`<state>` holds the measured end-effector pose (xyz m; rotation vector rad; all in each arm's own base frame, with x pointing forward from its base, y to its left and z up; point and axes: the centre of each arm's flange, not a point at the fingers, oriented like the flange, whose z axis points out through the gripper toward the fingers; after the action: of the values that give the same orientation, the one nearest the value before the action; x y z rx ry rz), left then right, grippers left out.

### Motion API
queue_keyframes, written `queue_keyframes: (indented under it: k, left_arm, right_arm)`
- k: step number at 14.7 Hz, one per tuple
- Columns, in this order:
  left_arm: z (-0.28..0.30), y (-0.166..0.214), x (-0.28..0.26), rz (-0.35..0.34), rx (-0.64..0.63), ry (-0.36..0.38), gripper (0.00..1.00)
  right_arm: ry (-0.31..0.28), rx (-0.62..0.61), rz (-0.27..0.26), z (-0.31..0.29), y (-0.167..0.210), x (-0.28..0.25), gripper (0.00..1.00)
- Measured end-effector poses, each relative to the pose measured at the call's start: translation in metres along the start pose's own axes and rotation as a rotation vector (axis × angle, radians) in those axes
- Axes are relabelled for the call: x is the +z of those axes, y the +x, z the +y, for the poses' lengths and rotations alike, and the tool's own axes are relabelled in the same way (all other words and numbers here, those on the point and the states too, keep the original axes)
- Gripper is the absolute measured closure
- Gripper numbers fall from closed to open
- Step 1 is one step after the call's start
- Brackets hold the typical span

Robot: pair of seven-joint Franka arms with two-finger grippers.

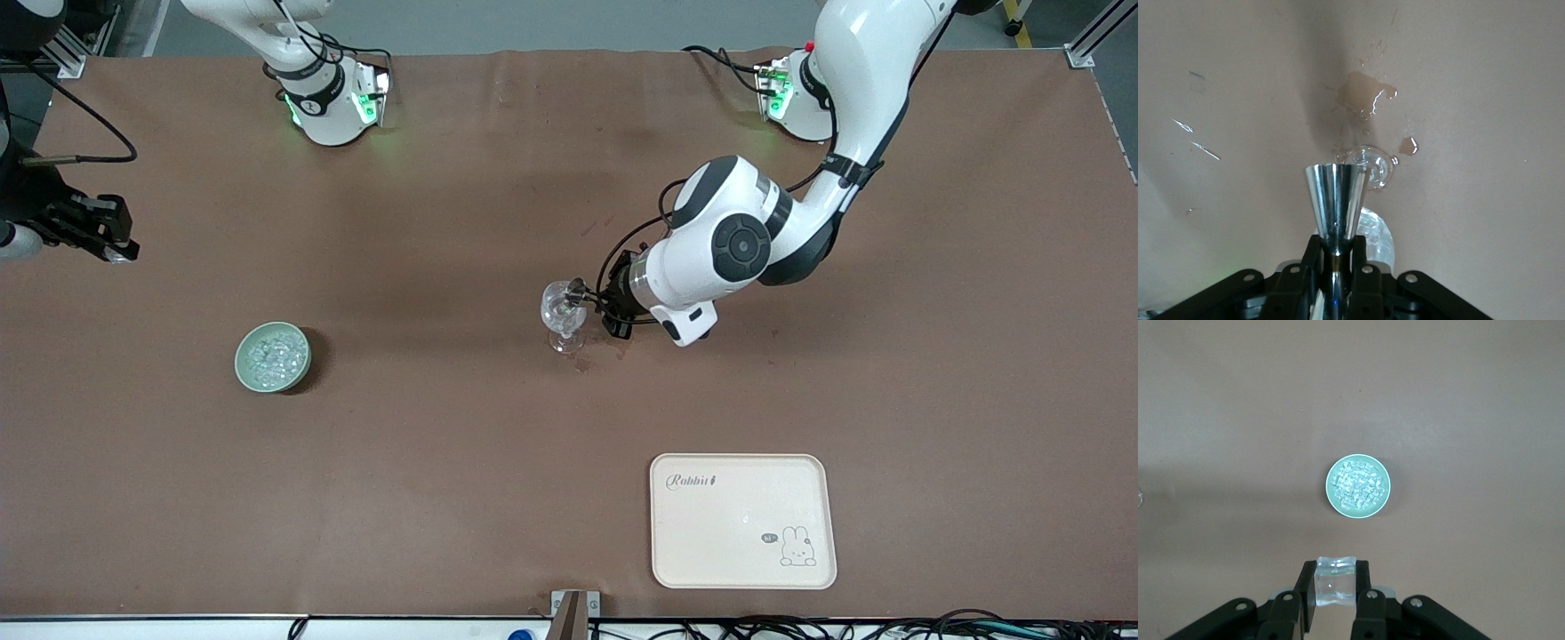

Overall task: Pour wine and add ice with both arms
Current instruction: 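Tilt the jigger with the left gripper to pour into the glass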

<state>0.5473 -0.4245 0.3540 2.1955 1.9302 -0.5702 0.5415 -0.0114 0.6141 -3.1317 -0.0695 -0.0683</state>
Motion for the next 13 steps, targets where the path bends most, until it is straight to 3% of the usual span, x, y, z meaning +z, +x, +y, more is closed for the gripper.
queue_keyframes:
  k: [13]
  left_arm:
    - [-0.012,-0.030,0.004,0.133,-0.028,-0.078,0.79]
  right_arm:
    - [0.000,0.000,0.006,0.000,0.000,-0.003,0.73]
